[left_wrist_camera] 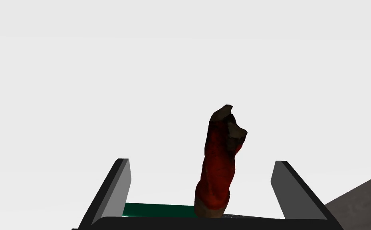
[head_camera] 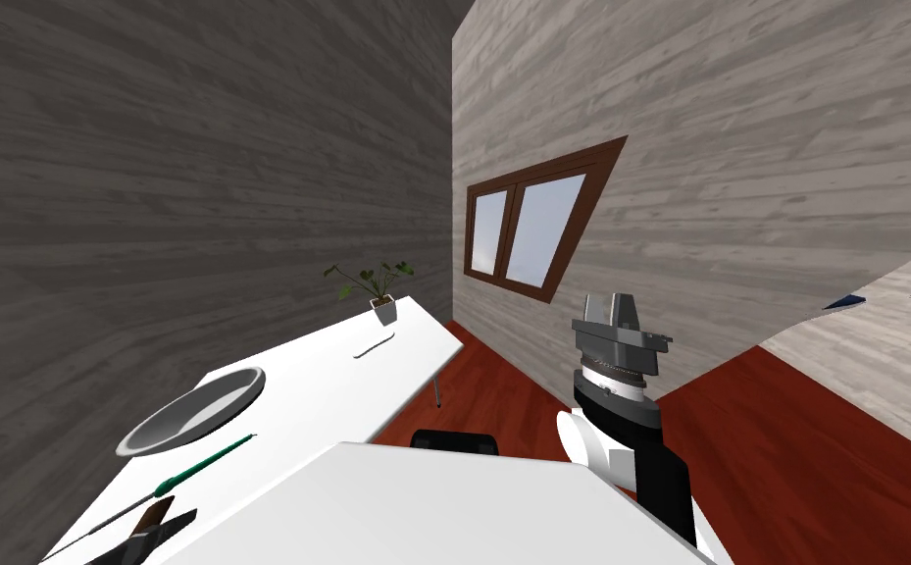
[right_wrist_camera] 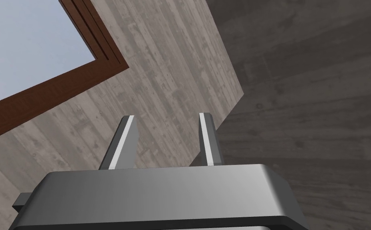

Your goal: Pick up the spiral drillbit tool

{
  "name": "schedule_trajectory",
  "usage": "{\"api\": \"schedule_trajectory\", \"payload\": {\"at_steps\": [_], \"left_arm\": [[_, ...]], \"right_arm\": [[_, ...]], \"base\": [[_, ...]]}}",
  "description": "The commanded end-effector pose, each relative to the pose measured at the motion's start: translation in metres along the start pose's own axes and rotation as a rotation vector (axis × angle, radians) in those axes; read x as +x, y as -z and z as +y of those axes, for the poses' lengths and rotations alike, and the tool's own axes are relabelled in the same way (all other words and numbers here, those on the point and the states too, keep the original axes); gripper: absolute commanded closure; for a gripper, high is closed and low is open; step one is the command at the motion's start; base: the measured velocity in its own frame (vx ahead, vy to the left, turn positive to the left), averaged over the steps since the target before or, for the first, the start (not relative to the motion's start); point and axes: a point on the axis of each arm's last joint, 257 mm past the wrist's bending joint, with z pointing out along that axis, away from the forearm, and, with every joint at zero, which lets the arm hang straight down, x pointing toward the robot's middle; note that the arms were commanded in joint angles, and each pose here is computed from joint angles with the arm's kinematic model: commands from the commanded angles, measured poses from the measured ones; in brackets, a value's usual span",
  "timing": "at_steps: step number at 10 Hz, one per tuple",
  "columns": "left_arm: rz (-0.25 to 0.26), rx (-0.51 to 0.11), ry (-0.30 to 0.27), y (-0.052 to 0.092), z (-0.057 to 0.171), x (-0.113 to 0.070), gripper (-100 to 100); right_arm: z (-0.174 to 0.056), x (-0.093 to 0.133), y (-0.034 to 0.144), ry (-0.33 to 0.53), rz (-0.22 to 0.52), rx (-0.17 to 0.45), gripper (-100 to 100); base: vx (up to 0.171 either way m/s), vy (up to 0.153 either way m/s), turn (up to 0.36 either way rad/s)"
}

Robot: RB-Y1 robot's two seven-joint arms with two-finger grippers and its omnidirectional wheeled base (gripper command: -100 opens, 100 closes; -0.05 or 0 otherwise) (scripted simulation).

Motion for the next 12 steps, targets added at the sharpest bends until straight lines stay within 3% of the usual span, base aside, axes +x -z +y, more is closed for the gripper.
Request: {"api": "schedule_trajectory", "payload": {"at_steps": [1, 6, 7, 11, 12], "left_arm": [[0.003, 0.001, -0.048, -0.0007, -0.0078, -0.0122, -100], [0.003, -0.013, -0.033, -0.0002, -0.0025, -0.009, -100], [0.002, -0.013, -0.034, -0.0002, -0.0024, -0.0092, 100], [0.002, -0.012, -0.034, -0.0002, -0.0027, -0.0093, 100], [0.002, -0.012, -0.033, -0.0002, -0.0027, -0.0093, 0]], "right_arm": [[0.0, 0.0, 0.0, 0.0, 0.0, 0.0, 0], [0.0, 0.0, 0.0, 0.0, 0.0, 0.0, 0], [0.0, 0.0, 0.0, 0.0, 0.0, 0.0, 0], [0.0, 0.0, 0.0, 0.0, 0.0, 0.0, 0], [0.0, 0.0, 0.0, 0.0, 0.0, 0.0, 0]], "base": [[0.027, 0.015, 0.274], [0.013, 0.001, 0.022], [0.0, 0.0, 0.0], [0.0, 0.0, 0.0], [0.0, 0.0, 0.0]]}}
